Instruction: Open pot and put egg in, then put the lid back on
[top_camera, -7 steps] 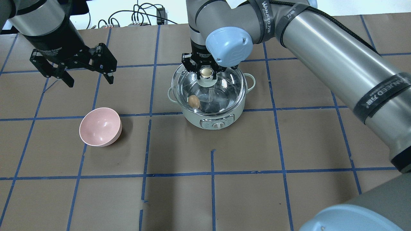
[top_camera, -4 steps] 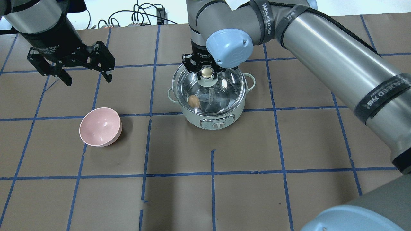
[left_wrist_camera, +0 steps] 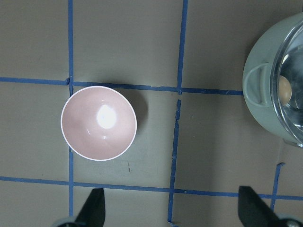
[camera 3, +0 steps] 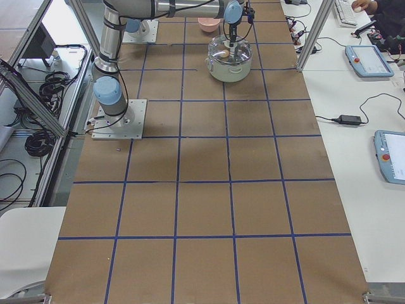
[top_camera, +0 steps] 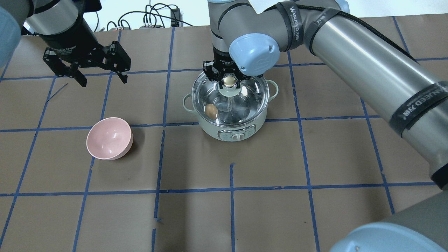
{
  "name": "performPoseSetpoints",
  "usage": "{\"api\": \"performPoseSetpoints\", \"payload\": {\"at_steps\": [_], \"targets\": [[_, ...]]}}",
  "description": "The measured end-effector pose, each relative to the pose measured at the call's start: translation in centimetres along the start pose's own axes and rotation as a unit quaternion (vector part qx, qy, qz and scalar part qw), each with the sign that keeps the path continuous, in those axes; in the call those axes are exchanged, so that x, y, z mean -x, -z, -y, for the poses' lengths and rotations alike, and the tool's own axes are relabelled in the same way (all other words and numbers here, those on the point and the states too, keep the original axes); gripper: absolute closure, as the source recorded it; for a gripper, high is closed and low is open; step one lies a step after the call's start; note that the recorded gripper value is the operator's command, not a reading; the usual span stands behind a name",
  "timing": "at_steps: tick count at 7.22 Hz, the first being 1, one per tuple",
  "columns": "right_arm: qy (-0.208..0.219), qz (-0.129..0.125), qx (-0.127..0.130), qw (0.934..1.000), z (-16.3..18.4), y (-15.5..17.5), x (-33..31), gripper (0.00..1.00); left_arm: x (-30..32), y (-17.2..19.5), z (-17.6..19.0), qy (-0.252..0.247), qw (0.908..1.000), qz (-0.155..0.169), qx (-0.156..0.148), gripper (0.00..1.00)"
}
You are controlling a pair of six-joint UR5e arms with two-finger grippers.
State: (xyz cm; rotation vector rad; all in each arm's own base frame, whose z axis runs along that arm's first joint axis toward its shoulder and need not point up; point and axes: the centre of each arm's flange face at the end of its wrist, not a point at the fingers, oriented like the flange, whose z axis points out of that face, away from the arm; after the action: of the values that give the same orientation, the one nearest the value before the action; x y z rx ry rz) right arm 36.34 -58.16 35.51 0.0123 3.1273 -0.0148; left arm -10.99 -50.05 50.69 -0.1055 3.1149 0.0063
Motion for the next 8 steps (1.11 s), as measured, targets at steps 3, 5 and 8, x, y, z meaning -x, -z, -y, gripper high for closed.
{"api": "performPoseSetpoints", "payload": {"at_steps": [3,5,8], "targets": [[0.0,0.0,0.003,1.0,-0.13,-0.31,-0.03,0.9,-0.03,-0.21,0.07,0.0,1.0,-0.001,-0.002,0.0],[0.0,0.0,0.004,1.0,-0.14,-0.35,-0.03,0.9,-0.25,-0.35,0.07,-0.001,1.0,0.0,0.0,0.0],[0.0,0.0,0.003,1.0,-0.12,-0.34,-0.02,0.91,-0.46,-0.25,-0.02,-0.006,1.0,0.004,-0.001,0.0]]}}
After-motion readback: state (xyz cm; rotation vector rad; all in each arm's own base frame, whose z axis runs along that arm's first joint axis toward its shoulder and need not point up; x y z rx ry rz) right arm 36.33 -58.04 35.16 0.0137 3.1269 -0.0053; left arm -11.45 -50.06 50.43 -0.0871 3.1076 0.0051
